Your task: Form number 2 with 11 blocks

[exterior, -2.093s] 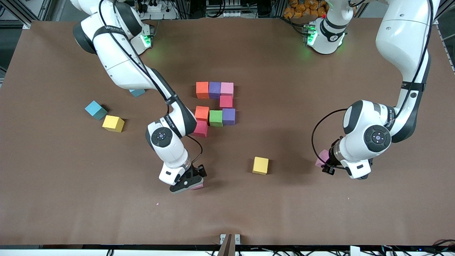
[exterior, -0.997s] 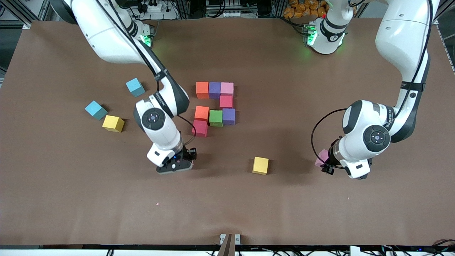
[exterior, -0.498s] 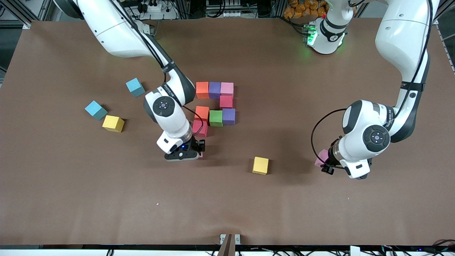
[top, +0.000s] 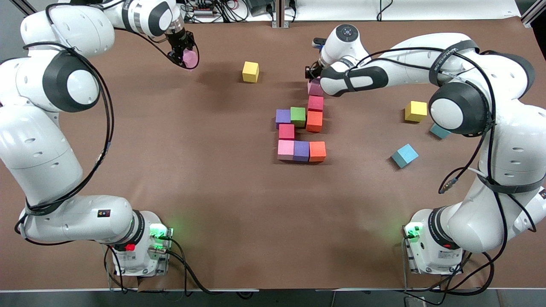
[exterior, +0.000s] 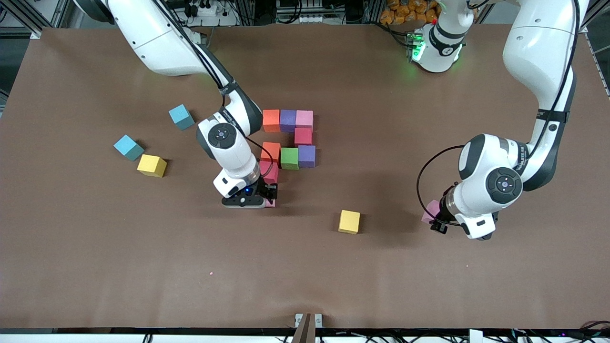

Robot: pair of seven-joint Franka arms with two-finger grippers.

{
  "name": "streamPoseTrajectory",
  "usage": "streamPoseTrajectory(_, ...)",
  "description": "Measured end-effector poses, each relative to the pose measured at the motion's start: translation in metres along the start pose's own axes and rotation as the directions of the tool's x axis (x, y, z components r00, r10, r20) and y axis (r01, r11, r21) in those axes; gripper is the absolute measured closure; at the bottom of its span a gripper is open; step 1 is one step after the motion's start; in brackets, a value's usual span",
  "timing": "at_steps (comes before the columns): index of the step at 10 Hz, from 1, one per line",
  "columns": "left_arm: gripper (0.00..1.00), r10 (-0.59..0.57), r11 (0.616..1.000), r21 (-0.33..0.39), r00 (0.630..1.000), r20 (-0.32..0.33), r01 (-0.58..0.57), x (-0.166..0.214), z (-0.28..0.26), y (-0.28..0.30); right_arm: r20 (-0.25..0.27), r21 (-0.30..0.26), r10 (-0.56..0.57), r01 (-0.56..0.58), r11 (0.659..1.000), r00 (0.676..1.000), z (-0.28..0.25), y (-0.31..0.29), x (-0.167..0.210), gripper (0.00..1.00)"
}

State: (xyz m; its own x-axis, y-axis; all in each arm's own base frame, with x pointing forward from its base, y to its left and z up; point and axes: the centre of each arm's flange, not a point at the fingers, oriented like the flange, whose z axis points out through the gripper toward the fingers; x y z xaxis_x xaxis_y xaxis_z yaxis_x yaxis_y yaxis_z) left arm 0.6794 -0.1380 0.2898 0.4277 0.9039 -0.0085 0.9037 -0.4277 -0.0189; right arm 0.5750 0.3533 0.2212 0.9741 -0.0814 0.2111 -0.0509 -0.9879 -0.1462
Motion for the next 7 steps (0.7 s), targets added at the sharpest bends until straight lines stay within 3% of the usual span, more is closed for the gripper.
streamPoseTrajectory(7, 0.41, 0.003, 1.0, 0.002, 1.0, 0.001, -0.003, -0.002, 0.001, 0.0, 0.003, -0.01, 0.018, -0.018, 1.0, 1.0, -0.008, -0.014, -0.027, 0.44)
